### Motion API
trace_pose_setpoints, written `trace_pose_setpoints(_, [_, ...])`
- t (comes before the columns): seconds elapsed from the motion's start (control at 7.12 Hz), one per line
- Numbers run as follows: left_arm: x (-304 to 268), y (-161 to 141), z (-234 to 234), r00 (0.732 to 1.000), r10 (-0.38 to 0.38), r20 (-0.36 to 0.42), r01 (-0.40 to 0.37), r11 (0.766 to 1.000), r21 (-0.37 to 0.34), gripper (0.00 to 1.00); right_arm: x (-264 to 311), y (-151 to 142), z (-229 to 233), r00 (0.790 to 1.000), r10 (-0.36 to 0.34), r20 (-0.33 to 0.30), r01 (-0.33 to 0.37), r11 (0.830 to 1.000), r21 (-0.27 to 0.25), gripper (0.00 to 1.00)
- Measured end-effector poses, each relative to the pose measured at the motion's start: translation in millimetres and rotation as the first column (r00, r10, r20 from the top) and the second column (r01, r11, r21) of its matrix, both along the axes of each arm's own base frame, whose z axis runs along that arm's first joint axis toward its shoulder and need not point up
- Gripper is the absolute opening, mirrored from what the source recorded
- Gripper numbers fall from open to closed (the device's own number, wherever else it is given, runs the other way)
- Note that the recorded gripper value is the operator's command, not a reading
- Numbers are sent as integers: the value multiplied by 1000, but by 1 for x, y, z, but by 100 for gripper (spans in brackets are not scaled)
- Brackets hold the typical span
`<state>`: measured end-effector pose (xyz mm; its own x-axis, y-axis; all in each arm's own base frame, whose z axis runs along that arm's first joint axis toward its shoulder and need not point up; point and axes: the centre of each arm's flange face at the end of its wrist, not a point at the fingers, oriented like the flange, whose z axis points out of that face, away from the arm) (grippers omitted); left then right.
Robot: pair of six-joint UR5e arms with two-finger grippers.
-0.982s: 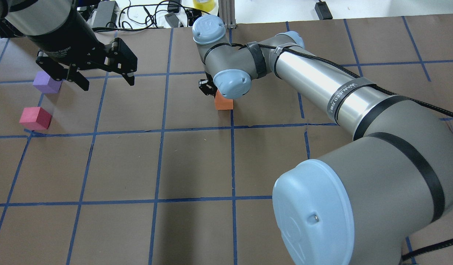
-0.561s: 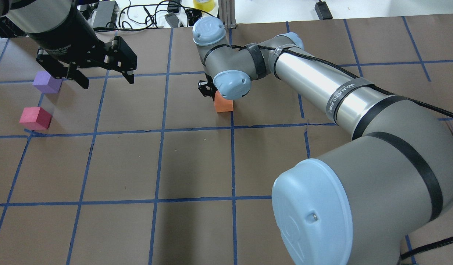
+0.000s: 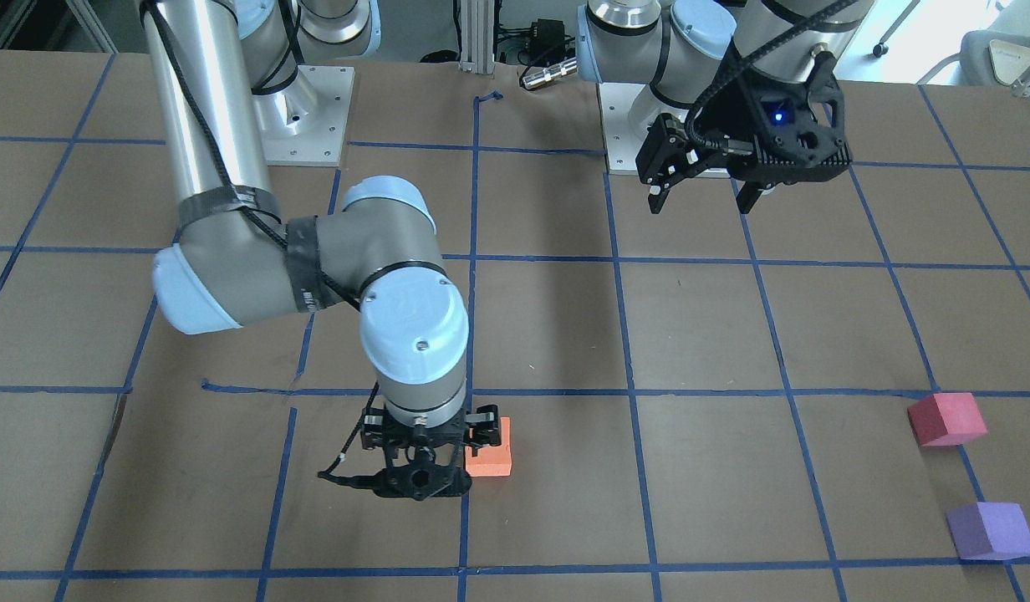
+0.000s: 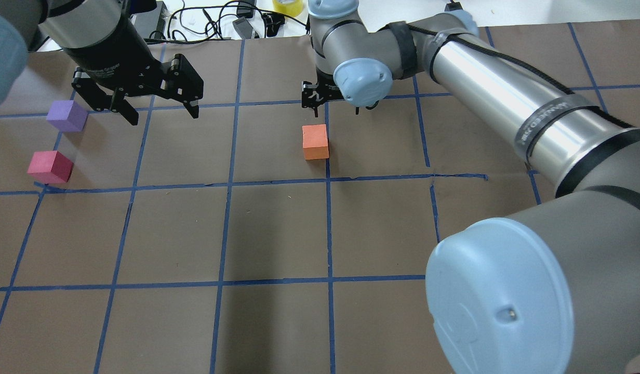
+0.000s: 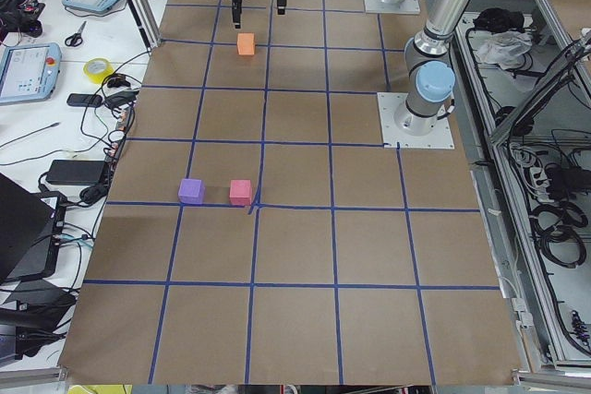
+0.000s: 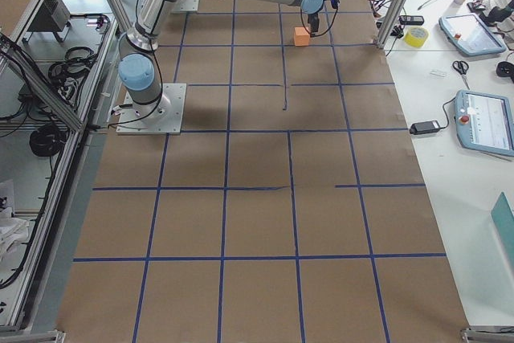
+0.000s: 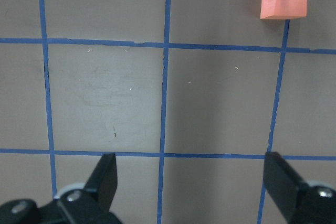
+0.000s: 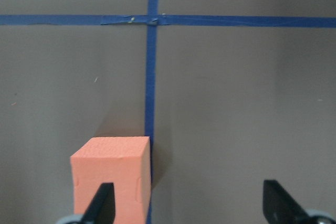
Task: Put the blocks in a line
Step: 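Release the orange cube and raise the right gripper while the left arm approaches, then lower the left gripper onto the orange cube and close it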
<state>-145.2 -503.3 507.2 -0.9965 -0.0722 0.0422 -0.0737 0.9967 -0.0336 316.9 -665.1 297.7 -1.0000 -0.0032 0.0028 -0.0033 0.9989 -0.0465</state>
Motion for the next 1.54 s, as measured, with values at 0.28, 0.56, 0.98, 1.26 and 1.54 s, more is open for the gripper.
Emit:
trace_pose_setpoints(0.28, [-31,-50,-55,999,12,-36,-13,999,-34,100,-88,-4,57,999,-41,-17,42,999,20,100])
trace_pose_setpoints(0.56, [-94,-82,-119,999,-5,-48,2,998,-55,100,-161,4,98,999,12,-38,-11,999,33,100])
trace_pose_setpoints(0.98, [-158,-116,-212,998,0,-61,-5,996,-86,100,-201,42,160,989,129,-78,-130,992,-3,100])
trace_pose_setpoints(1.26, [-183,-133,-250,1000,-5,-30,2,997,-81,100,-202,79,187,985,149,-81,-151,988,-14,100])
trace_pose_setpoints(1.54, [-196,-140,-283,1000,-2,-10,2,999,-51,100,-194,97,196,984,161,-72,-163,986,-25,100])
